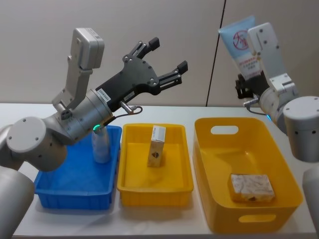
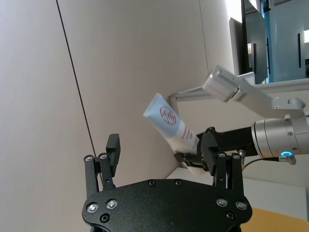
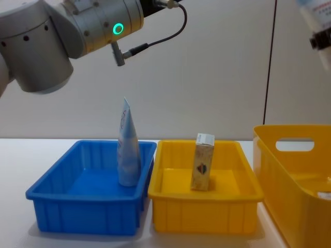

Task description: Bimanual collaborative sorting of washing and personal care products

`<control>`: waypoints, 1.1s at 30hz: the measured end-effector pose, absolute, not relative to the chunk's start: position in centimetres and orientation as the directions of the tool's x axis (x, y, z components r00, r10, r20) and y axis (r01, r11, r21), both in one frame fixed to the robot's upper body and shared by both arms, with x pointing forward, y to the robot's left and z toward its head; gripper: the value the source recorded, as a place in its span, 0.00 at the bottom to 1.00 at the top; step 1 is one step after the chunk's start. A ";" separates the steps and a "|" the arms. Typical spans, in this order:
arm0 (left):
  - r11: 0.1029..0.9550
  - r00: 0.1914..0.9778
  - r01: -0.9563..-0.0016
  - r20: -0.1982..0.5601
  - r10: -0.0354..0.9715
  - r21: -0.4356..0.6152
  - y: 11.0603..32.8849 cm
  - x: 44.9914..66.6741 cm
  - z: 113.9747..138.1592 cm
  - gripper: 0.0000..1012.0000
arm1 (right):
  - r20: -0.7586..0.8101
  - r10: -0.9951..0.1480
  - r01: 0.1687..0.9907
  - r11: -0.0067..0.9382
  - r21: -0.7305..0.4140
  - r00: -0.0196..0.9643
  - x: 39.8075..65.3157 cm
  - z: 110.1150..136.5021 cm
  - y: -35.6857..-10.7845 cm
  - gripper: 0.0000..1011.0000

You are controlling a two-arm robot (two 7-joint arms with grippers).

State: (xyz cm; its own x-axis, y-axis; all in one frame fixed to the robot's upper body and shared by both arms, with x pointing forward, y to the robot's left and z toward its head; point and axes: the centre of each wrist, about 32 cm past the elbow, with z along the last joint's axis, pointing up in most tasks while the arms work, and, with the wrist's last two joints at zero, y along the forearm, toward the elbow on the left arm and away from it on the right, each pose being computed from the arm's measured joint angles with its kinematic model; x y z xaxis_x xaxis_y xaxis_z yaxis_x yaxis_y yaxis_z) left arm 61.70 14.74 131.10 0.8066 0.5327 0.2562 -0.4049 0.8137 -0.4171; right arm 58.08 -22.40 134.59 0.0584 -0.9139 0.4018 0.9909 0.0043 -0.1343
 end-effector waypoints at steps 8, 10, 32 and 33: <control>0.814 0.807 -0.405 0.256 0.533 -0.417 14.7 61.7 131.1 0.99 | 0.406 -0.909 0.967 -0.017 -0.255 0.091 58.5 134.3 -23.1 0.29; 0.814 0.807 -0.405 0.256 0.533 -0.417 14.7 61.7 131.1 0.99 | 0.405 -0.909 0.960 -0.019 -0.280 0.100 58.6 134.2 -23.2 0.29; 0.814 0.807 -0.405 0.256 0.533 -0.417 14.7 61.7 131.1 0.99 | 0.361 -0.909 0.808 -0.046 -0.587 0.211 59.3 131.1 -24.0 0.27; 0.814 0.807 -0.405 0.256 0.533 -0.417 14.7 61.7 131.1 0.99 | 0.359 -0.909 0.804 -0.047 -0.593 0.212 59.3 130.9 -24.0 0.27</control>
